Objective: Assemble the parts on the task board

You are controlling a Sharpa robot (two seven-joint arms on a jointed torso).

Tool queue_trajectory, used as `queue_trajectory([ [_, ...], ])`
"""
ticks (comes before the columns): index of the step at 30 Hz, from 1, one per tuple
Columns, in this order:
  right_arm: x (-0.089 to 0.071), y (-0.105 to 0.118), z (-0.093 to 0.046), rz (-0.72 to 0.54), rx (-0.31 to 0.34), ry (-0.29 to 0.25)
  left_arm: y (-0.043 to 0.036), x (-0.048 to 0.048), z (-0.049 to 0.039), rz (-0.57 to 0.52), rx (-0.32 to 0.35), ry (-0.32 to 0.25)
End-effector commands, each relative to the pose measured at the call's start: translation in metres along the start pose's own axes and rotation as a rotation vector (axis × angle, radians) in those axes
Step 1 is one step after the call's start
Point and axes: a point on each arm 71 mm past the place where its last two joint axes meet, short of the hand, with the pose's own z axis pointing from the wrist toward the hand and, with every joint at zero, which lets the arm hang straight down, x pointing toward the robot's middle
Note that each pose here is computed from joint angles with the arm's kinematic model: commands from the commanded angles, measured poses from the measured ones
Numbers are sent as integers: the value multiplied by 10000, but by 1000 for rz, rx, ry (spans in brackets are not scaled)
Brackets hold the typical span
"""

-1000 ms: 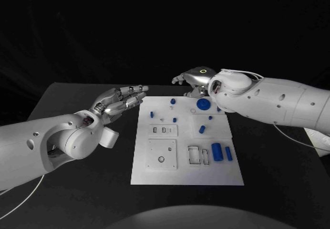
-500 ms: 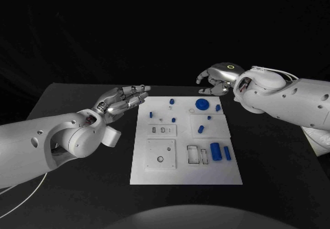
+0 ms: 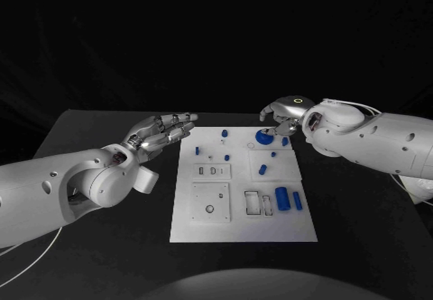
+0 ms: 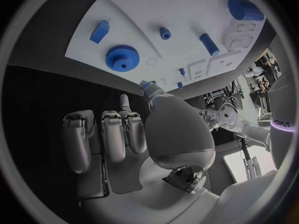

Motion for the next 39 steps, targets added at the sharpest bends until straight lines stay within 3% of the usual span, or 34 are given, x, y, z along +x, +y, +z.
queue_trajectory([
  [1,101,-23,16,-51,33,53,-5,29,5,-7,3,29],
  [22,226,-69,29,-62,79,111,22,19,5,-8,-3,30],
  [39,243,-39,90,-53,58,101,43,19,11,-10,-8,31],
])
